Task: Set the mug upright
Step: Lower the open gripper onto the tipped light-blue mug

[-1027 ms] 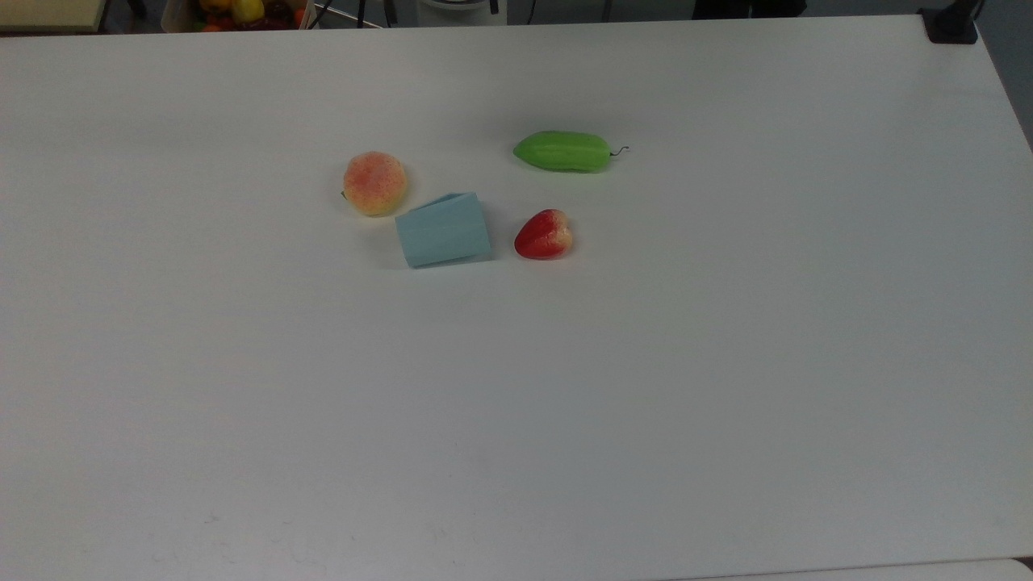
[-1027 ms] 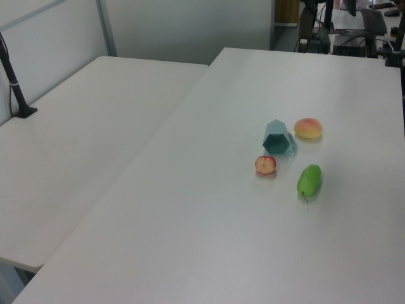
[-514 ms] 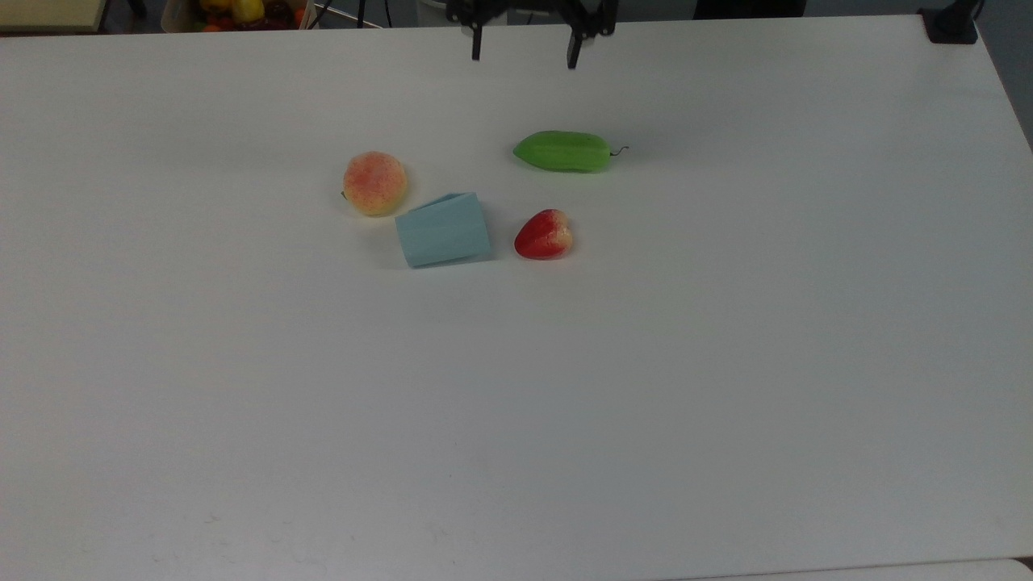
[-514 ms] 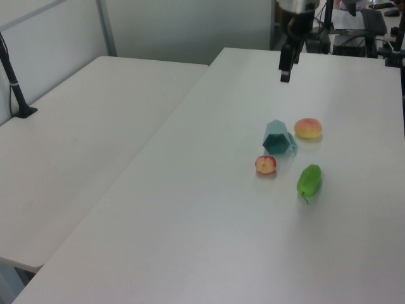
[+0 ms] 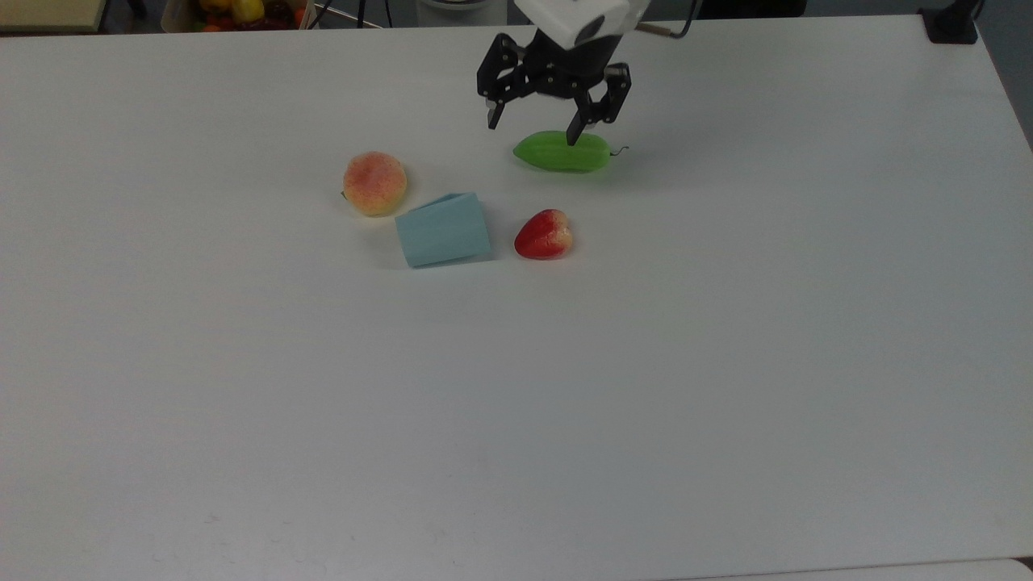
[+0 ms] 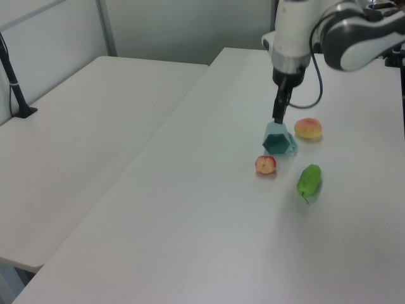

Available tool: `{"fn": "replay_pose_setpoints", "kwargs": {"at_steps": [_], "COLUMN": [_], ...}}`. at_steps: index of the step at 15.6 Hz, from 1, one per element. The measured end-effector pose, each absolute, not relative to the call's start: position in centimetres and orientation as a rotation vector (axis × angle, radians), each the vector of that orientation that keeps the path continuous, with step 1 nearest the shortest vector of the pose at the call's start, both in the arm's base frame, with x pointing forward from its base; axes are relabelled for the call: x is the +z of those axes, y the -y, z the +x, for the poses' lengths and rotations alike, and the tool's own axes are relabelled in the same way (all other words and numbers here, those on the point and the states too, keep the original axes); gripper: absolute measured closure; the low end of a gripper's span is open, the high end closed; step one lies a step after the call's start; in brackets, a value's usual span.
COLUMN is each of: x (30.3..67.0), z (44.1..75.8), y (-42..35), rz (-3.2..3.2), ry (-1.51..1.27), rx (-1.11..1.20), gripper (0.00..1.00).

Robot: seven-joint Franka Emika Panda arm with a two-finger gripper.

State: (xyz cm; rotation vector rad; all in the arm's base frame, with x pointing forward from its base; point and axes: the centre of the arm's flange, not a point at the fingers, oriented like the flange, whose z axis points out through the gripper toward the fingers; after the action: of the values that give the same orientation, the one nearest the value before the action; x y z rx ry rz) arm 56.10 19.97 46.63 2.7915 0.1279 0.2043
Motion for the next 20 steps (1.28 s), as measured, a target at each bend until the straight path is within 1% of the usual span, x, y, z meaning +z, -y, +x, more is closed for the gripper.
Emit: {"fn": "replay_pose_setpoints", "kwargs": {"at_steps": [4,10,13,17,20], "x": [41.1,35.8,34.5,34.0,32.2], "z": [56.5,57.9,58.3,59.1,59.6], "y": [-19.8,-18.8,-18.3,-16.6,-15.3], "rz": [2.663,2.534,2.502,2.443,2.387], "ry": [-0.183,-0.158,-0.163,-0.166,-0.161], "rx": [0.158,0.181,0.194,0.217,0.223], "gripper": [0.0,0.0,0.0,0.0,0.0]}}
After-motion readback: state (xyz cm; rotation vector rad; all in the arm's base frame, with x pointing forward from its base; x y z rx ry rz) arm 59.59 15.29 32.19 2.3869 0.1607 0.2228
